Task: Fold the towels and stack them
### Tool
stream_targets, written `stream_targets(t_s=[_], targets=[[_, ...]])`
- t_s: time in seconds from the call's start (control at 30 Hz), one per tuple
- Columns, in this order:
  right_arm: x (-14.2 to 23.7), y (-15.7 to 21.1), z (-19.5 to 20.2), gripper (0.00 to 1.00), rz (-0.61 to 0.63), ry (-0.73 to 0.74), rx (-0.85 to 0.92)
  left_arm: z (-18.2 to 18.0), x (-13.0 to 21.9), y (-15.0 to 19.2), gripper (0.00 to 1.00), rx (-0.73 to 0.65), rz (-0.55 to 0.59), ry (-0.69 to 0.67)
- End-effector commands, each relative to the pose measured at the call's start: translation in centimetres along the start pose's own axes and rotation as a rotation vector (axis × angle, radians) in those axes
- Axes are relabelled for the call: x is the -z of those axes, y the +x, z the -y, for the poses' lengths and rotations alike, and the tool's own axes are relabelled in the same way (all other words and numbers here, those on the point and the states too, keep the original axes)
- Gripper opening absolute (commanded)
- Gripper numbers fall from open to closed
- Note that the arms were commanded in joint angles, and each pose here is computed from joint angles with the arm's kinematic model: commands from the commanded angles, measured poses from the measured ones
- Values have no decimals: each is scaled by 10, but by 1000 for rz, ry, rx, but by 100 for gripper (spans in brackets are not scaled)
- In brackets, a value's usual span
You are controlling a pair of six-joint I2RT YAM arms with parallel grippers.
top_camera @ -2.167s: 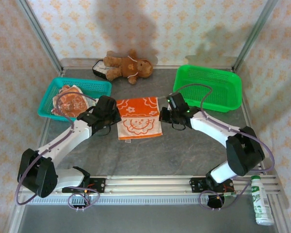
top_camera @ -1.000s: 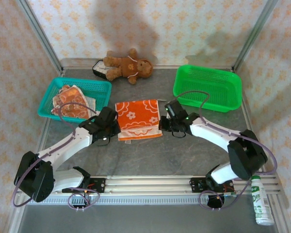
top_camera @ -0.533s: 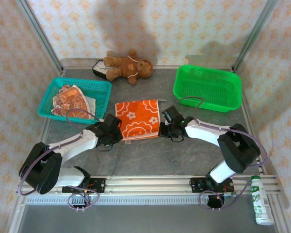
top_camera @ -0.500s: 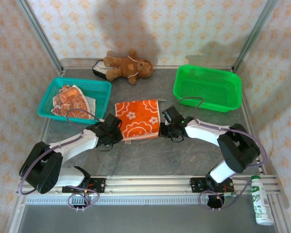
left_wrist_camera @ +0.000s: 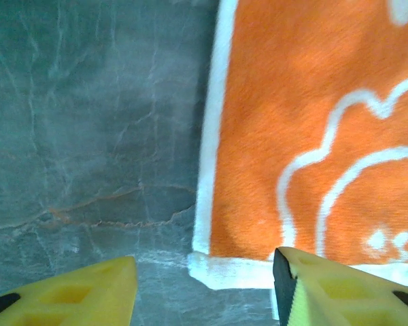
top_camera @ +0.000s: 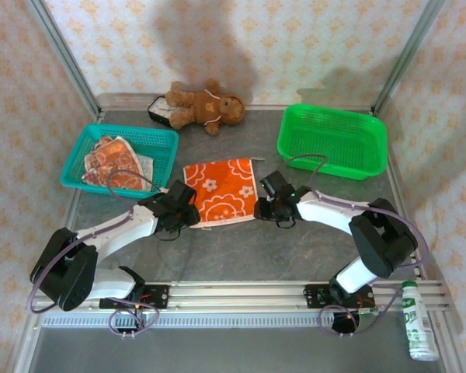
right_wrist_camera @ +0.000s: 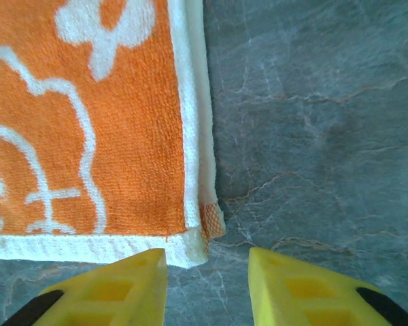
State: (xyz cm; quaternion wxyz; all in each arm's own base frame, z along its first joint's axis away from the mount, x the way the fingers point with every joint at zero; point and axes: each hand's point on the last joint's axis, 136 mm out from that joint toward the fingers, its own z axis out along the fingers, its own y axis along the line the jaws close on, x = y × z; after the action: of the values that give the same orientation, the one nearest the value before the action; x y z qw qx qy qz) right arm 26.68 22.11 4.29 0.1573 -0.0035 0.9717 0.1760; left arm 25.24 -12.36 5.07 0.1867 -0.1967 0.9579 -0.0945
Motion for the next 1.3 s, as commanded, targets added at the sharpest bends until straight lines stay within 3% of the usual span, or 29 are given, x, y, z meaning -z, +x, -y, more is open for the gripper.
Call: stream_targets(t_s=[0.0,0.2,0.5,0.87,1.03,1.1,1.17,1.27], targets=[[16,-21,-4,39,68,32,32,3,15,-18,55,-54,60,-30],[-1,-25,-6,40,48,41,35,15,7,-22,51,-65,45,-15],[-28,-15,0,26,-9,54,49,30,-14,-21,19,-60,20,19],[-26,10,21,3,-40,91,31,30,-42,-3,16,-75,-60,8],[-12,24,31,3,-38,94,8,27,-40,14,16,-95,-82,8],[-3,25,33,10,-25,95,3,26,-35,17,16,-95,-80,12],[6,21,31,16,-8,94,7,28,-27,12,17,-100,-63,19],[16,8,20,17,18,76,13,41,-16,-5,20,-139,-22,29]])
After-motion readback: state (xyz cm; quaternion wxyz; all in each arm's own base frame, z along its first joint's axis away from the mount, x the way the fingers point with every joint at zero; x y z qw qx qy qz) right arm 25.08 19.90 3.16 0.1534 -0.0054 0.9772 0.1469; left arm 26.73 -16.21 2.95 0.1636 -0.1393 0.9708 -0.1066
